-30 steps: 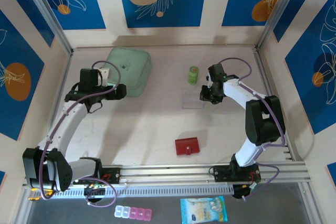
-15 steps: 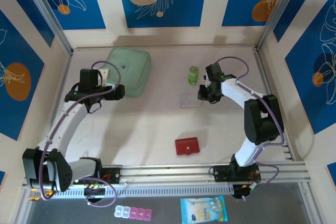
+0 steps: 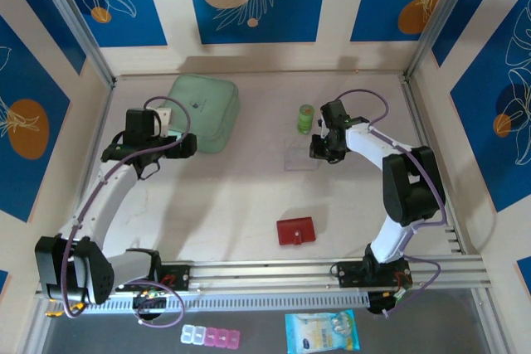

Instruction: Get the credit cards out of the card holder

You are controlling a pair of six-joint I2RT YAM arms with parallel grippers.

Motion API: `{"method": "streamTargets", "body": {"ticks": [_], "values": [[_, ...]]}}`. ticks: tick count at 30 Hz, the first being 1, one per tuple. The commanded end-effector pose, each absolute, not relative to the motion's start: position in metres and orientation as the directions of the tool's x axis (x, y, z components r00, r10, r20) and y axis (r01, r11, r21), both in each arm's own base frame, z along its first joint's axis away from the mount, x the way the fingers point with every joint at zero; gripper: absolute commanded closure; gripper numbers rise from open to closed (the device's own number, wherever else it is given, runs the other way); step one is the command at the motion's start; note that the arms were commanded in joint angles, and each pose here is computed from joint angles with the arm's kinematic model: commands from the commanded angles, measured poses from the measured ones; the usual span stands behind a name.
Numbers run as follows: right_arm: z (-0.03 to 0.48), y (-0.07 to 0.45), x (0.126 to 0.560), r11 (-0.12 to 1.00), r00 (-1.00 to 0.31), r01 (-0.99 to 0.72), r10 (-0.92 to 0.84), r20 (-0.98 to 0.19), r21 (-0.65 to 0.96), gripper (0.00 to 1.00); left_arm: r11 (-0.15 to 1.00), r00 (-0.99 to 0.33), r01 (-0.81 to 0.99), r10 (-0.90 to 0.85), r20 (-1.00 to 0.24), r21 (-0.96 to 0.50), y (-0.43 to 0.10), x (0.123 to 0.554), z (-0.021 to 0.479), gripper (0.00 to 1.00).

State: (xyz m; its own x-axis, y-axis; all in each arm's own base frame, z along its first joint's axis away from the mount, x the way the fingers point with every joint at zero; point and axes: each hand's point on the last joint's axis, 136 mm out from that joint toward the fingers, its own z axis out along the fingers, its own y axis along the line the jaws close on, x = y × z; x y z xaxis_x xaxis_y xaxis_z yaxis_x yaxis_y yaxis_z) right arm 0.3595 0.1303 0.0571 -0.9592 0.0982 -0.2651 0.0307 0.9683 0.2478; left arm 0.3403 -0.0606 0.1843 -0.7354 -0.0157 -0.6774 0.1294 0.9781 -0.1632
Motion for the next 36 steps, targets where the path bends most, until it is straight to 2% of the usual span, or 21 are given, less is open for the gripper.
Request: {"method": "streamTargets", "body": {"ticks": [1, 11, 22, 29, 36], "values": [[0.061, 0.134, 0.364, 0.971, -0.958, 0.028, 0.094, -0.272, 0.238, 0.80, 0.981, -0.738, 0.138, 0.009, -0.675, -0.137, -0.058, 0.334, 0.182, 0.00], [0.071, 0.160, 0.359, 0.975, -0.960, 0.049, 0.105, -0.258, 0.216, 0.90, 0.978, -0.745, 0.144, 0.007, -0.667, -0.151, -0.061, 0.334, 0.179, 0.00], [0.066, 0.235, 0.351, 0.985, -0.970, -0.003, 0.040, -0.241, 0.175, 0.91, 0.978, -0.748, 0.142, 0.003, -0.663, -0.156, -0.061, 0.333, 0.178, 0.00], [0.061, 0.243, 0.346, 0.988, -0.971, 0.002, 0.039, -0.235, 0.153, 0.91, 0.977, -0.750, 0.144, 0.002, -0.662, -0.160, -0.062, 0.334, 0.177, 0.00], [0.077, 0.240, 0.345, 0.988, -0.966, -0.011, 0.028, -0.255, 0.152, 0.84, 0.978, -0.748, 0.142, 0.004, -0.664, -0.154, -0.061, 0.334, 0.178, 0.00]]}}
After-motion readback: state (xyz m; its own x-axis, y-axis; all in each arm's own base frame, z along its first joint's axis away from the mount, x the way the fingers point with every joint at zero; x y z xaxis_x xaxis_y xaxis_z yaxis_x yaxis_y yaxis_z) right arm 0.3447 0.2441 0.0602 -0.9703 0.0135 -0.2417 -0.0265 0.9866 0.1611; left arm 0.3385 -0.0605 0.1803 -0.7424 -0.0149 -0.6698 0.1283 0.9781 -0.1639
